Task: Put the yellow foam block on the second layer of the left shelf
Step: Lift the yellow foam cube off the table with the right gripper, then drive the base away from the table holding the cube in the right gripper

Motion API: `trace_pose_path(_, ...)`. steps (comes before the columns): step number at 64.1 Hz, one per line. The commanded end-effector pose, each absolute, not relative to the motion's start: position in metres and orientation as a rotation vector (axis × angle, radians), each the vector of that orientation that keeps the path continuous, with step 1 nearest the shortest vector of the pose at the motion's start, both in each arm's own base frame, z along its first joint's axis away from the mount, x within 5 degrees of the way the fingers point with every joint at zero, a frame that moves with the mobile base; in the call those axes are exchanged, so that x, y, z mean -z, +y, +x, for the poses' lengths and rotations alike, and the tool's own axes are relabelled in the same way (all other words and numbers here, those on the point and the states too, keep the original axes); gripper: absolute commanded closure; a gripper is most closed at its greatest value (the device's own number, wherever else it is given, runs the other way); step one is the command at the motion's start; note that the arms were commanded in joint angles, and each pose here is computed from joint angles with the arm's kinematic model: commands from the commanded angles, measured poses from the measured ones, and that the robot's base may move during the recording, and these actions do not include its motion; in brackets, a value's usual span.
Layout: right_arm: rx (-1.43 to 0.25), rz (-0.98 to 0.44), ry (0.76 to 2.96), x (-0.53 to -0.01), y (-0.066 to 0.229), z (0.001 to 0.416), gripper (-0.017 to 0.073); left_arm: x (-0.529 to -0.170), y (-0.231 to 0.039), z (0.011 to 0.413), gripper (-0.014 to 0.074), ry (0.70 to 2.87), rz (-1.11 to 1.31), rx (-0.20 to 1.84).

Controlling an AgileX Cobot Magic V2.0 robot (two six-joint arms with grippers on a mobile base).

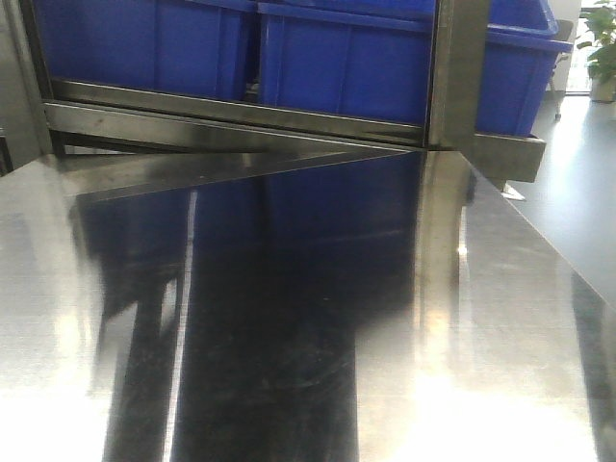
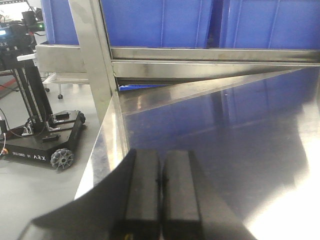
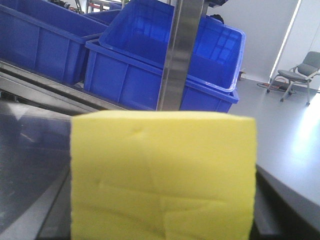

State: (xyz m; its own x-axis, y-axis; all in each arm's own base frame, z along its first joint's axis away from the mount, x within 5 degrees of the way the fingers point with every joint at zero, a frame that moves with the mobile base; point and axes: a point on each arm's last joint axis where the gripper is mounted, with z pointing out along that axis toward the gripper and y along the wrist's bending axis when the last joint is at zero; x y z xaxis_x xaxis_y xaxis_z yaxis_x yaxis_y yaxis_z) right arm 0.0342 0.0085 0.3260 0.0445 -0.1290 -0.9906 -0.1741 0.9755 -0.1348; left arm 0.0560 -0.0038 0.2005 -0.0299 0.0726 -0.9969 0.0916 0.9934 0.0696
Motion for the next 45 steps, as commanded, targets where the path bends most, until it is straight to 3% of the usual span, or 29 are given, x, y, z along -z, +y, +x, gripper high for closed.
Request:
trace_pose_path(1, -0.018, -0.22, 1.431, -0.3423, 0.0072, 0.0324, 0.024, -0.1994, -0.0062, 0.0558, 0.0457, 1.533, 0.14, 0.044)
trace_pose_path(45, -0.018, -0.22, 1.431, -0.3423, 0.0072, 0.0324, 0.024, -0.1994, -0.0062, 0.0558, 0.0457, 1.533, 0.14, 0.044)
